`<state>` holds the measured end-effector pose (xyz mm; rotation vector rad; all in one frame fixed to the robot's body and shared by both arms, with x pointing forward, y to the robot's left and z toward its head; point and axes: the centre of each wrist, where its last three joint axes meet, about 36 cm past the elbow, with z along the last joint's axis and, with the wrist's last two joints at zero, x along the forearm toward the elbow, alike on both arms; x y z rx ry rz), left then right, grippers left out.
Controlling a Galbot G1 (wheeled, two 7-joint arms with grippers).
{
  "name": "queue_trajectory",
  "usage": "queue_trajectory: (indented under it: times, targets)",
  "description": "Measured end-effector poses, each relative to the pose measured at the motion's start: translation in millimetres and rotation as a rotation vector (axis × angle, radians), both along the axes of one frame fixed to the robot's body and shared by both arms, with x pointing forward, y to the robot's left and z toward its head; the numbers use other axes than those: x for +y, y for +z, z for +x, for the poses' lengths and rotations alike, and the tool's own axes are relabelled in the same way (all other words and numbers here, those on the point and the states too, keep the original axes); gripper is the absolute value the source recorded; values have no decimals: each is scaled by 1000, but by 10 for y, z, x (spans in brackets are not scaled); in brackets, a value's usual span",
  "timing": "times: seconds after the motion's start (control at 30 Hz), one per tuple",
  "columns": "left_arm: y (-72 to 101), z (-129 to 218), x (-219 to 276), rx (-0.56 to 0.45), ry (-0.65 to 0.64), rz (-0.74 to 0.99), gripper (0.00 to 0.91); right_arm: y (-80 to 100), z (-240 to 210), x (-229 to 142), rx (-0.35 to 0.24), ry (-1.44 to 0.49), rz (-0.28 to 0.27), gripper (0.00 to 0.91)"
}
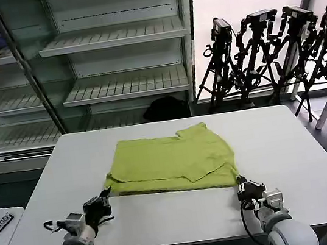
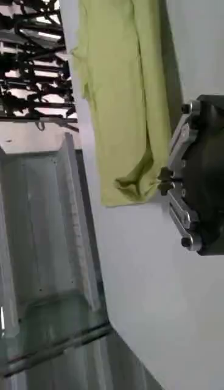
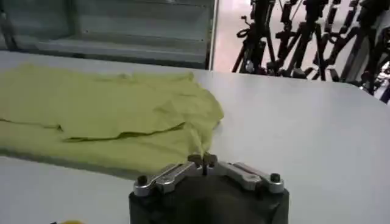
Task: Fold and organize the clothes.
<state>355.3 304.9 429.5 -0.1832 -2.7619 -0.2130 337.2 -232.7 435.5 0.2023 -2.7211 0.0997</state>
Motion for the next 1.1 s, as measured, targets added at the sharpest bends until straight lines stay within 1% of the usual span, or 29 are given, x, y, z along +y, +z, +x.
queue_trajectory:
  times: [0.2, 0.37, 0.53, 0.57, 0.6, 0.7, 0.8, 0.93, 1.1]
  targets:
    - [58, -373, 133, -1, 44, 24, 0, 27, -174, 131, 14, 28, 8, 0]
    - [43, -607, 218, 22, 80, 47, 0, 32, -293, 233, 27, 50, 8, 0]
    - [15, -771, 263, 45, 100, 72, 10, 26, -386, 322, 40, 69, 5, 10]
    - [1, -798, 264, 51, 103, 77, 625, 21, -393, 340, 42, 70, 4, 383]
    - [-10, -818, 264, 55, 105, 80, 907, 15, -403, 359, 44, 72, 4, 907]
    - [-26, -854, 257, 61, 114, 90, 907, 9, -436, 398, 50, 73, 8, 907]
    - [-14, -870, 246, 54, 121, 97, 907, 39, -448, 414, 40, 64, 11, 907]
    - [34, -869, 253, 34, 144, 106, 907, 113, -434, 415, 14, 48, 19, 907]
    - [144, -829, 289, 0, 176, 112, 907, 201, -350, 413, -26, 33, 29, 907]
